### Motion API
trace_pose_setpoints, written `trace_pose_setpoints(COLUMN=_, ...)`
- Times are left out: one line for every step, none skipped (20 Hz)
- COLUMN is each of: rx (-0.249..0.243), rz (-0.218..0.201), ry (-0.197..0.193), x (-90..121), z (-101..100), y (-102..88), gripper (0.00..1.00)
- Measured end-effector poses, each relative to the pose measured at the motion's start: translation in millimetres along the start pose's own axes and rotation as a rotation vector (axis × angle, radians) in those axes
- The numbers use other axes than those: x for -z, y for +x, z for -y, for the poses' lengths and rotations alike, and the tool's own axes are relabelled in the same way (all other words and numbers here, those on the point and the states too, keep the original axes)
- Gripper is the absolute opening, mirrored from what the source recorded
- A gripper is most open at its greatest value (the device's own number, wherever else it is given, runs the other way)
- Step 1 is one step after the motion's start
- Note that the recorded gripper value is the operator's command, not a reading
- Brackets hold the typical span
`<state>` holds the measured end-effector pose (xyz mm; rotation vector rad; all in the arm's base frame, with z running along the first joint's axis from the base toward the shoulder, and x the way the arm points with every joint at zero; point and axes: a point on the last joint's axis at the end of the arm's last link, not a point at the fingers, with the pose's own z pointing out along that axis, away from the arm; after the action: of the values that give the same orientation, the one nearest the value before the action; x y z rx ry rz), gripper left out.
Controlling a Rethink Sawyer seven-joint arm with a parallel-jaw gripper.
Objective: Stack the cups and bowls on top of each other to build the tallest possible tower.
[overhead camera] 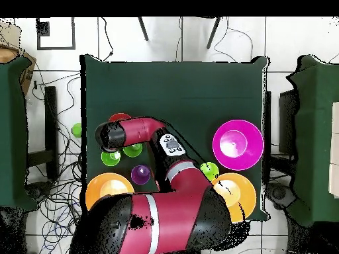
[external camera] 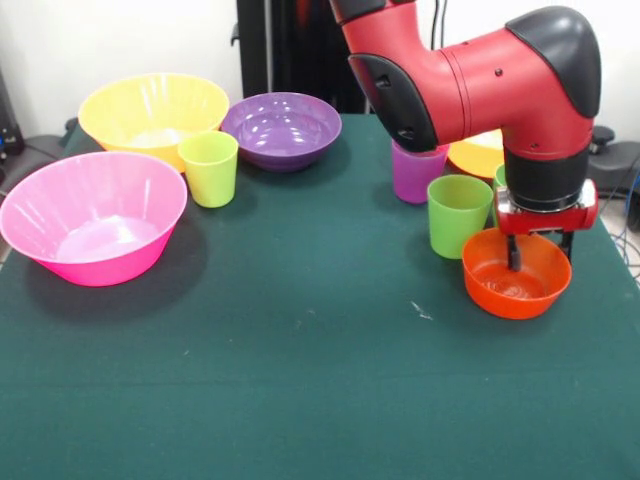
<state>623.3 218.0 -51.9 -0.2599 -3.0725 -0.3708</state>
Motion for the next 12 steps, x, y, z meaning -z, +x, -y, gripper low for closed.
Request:
trace_pose_setpoints(rx=0.0, rz=0.0, ry=0.0, x=0.1, z=0.1, y=-0.2, gripper=1.0)
trace_pose_setpoints(rx=0.0, rz=0.001, ry=0.0, x=0.1, z=-0.1, y=-0.4, gripper=1.0)
trace_pose_setpoints(rx=0.0, rz=0.001, ry=0.0, x=0.1, z=-0.1, y=-0.6, gripper=1.0)
trace_pose_setpoints(rx=0.0, rz=0.002, ry=0.0, x=0.1, z=-0.1, y=-0.8, gripper=1.0)
trace_pose_setpoints(rx=0.0, rz=0.002, ry=0.0, x=0.2, z=-0.3, y=-1.1, gripper=1.0)
trace_pose_setpoints(rx=0.001, rz=0.004, ry=0.0, x=0.3, z=-0.9, y=-1.8, gripper=1.0)
trace_pose_setpoints(rx=0.001, rz=0.005, ry=0.0, x=0.3, z=-1.2, y=-2.3, gripper=1.0)
trace_pose_setpoints(rx=0.001, rz=0.006, ry=-0.001, x=0.0, z=-1.5, y=-2.8, gripper=1.0)
trace_pose_setpoints(rx=0.0, rz=0.008, ry=-0.001, x=-0.2, z=-1.5, y=-4.0, gripper=1.0)
trace_pose_setpoints(rx=0.0, rz=0.008, ry=-0.001, x=-0.2, z=-1.5, y=-4.2, gripper=1.0)
trace_pose_setpoints(rx=0.0, rz=0.008, ry=-0.001, x=-0.2, z=-1.5, y=-4.4, gripper=1.0)
trace_pose_setpoints(rx=0.0, rz=0.009, ry=-0.001, x=-0.1, z=-1.6, y=-4.7, gripper=1.0)
